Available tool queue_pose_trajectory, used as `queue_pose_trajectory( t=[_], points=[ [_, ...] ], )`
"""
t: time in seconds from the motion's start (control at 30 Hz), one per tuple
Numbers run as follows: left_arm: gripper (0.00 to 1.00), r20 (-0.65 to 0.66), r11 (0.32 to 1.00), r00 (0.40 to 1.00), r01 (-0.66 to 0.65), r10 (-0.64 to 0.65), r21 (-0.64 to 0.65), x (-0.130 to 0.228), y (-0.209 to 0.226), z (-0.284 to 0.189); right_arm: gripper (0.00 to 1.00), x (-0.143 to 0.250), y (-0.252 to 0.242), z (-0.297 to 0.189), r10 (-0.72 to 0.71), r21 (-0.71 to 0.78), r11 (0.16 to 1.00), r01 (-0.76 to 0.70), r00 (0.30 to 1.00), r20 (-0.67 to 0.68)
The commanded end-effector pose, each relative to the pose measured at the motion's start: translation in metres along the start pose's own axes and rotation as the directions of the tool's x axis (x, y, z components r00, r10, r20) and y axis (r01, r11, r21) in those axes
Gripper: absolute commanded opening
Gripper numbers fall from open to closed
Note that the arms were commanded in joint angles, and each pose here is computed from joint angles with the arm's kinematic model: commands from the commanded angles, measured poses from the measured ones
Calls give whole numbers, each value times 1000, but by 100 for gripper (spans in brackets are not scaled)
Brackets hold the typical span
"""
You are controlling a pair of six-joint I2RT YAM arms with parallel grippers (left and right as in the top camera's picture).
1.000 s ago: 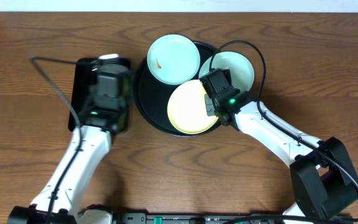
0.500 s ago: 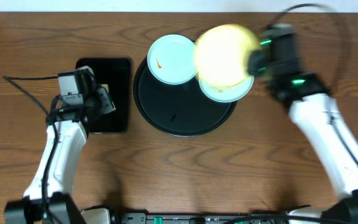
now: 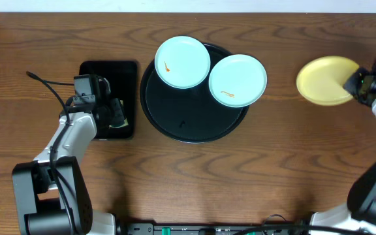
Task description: Clean dirty plates on tray and stack at the side
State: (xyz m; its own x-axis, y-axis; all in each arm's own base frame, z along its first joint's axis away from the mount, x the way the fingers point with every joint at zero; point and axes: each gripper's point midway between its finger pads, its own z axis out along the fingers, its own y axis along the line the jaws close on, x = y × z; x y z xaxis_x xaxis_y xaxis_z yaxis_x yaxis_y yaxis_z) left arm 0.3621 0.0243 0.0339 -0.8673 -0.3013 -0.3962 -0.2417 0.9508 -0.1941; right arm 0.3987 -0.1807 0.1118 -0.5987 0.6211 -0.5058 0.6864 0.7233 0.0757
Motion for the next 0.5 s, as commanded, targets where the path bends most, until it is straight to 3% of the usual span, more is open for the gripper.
queue_pose_trajectory(
  t=[0.0, 0.07, 0.13, 0.2, 0.3, 0.33, 0.47],
  points=[
    [8, 58, 999, 998, -29, 28, 17, -13, -5, -13, 1, 19, -20, 38, 25, 50, 999, -20, 995, -96],
    [8, 84, 999, 996, -33, 31, 22, -19, -6, -17, 3, 28, -27, 57, 35, 69, 997, -26, 991, -130],
    [8, 99, 999, 995, -35, 32, 24, -22, -7, -21, 16, 34, -32, 72, 42, 83, 996, -29, 987, -153],
    [8, 102, 999, 994, -36, 33, 24, -22, -7, -23, 35, 38, -36, 81, 47, 91, 995, -33, 985, -164],
    [8, 107, 999, 994, -41, 38, 24, -23, -8, -24, 79, 38, -39, 84, 48, 94, 995, -33, 985, -165],
    [9, 109, 999, 993, -41, 38, 24, -23, -8, -24, 89, 37, -39, 83, 44, 90, 995, -29, 985, -164],
    [9, 118, 999, 992, -51, 49, 18, -26, -4, -25, 92, 36, -25, 63, -5, -5, 1000, 4, 982, -189]
  ],
)
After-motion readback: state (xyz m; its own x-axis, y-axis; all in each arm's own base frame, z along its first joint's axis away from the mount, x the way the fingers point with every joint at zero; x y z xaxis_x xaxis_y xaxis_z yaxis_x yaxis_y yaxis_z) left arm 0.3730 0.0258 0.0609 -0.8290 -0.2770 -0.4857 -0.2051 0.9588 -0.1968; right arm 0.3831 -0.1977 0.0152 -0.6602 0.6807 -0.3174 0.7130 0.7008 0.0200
